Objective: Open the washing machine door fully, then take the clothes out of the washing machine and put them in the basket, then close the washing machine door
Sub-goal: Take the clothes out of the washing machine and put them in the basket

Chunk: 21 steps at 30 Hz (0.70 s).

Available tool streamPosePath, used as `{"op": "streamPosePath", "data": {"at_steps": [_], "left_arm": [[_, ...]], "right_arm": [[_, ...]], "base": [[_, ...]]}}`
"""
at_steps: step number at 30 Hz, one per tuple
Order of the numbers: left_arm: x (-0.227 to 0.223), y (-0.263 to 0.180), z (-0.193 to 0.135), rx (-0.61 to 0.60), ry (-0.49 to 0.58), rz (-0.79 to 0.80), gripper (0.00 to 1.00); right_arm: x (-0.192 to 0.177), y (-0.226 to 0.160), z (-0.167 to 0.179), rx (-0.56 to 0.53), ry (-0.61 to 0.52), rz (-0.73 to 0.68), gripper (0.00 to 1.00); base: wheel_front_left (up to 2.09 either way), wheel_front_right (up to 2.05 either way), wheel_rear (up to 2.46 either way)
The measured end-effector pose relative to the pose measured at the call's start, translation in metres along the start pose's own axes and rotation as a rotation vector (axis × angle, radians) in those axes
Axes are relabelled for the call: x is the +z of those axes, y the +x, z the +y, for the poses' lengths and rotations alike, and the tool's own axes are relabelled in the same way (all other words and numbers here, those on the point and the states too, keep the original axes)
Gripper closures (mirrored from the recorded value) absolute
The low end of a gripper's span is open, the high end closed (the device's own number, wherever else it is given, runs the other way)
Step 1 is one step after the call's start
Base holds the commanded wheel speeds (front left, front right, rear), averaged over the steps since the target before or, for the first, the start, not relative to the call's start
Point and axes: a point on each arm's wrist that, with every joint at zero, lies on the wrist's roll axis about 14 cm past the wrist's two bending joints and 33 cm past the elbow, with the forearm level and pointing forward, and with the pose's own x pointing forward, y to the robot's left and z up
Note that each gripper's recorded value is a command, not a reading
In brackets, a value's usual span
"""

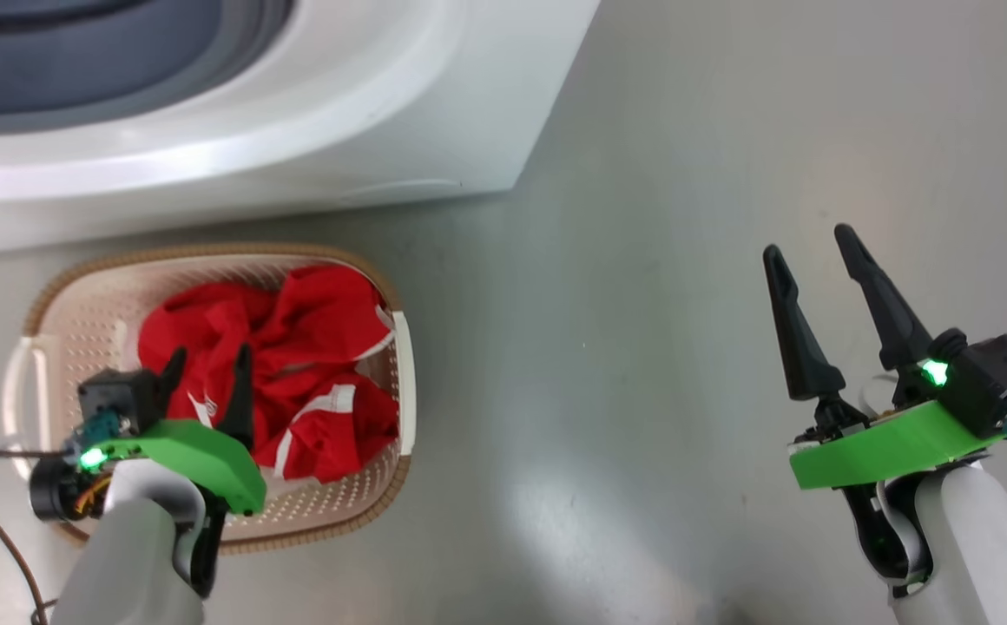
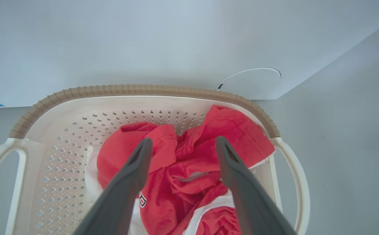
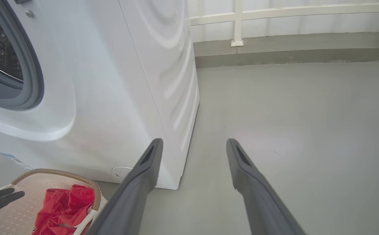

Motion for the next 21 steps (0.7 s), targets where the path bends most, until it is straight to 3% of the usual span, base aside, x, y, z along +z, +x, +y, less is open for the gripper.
{"op": "streamPosePath", "data": {"at_steps": [21], "left_arm": [[0.082,-0.104,-0.020,-0.037,0.038,-0.339,0.00]], "right_arm": [[0.046,-0.067,0.016,0.031,-0.017,-0.084,0.00]], "base": [[0.00,0.00,0.00]]}}
